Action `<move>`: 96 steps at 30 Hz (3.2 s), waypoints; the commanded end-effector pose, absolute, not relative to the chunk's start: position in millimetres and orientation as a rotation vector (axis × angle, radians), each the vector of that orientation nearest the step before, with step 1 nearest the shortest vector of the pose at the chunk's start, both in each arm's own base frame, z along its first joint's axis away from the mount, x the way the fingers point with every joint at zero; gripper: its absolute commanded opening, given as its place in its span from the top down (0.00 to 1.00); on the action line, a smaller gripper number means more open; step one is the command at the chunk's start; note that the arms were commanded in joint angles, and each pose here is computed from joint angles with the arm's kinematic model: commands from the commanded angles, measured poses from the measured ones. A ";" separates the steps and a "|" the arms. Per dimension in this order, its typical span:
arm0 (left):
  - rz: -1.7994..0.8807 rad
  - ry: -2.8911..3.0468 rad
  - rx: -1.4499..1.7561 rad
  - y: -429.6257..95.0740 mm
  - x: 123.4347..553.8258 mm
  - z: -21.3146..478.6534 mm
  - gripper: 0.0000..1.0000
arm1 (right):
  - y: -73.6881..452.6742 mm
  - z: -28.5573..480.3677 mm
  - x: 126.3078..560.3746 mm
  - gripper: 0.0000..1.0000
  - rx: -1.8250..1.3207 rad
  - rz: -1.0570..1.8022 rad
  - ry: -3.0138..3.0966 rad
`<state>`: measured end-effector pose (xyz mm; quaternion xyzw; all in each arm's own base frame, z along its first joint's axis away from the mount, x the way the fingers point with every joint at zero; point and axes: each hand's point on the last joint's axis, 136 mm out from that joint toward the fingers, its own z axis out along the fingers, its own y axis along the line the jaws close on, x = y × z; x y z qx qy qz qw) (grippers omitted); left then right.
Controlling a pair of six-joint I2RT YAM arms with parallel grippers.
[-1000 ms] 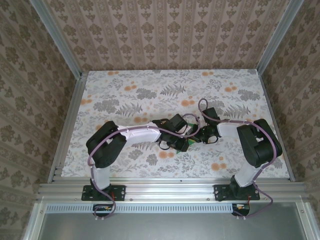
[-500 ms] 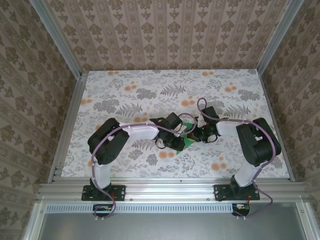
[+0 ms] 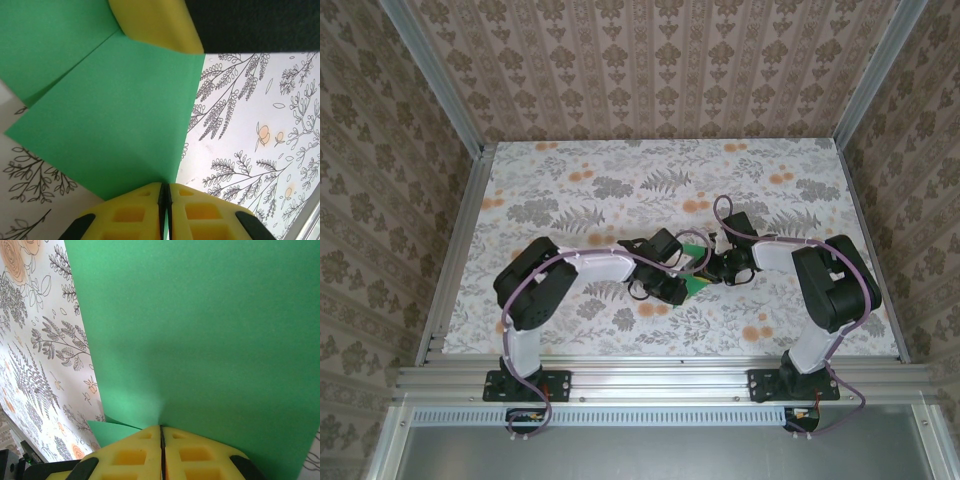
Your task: Fold a paper plane with a square sheet of paper (pick it up from the middle)
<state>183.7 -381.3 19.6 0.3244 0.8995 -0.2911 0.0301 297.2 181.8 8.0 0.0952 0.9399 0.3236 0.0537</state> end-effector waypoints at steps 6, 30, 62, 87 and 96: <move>-0.771 2.902 1.107 -339.3 147.9 4.5 0.87 | 142.3 -41.6 266.8 0.91 0.403 0.633 3.042; -0.863 2.745 0.905 -351.2 183.7 64.0 0.90 | 146.2 -39.1 267.8 0.90 0.399 0.666 3.035; -0.948 2.865 0.826 -385.4 228.0 2.3 0.96 | 204.4 27.7 256.6 0.89 0.387 1.054 2.818; -0.941 2.873 0.806 -386.3 230.6 5.3 0.96 | 222.8 3.6 242.6 0.90 0.408 1.148 2.801; -0.930 2.891 0.769 -384.6 231.0 4.0 0.96 | 217.6 15.4 236.4 0.90 0.398 1.114 2.765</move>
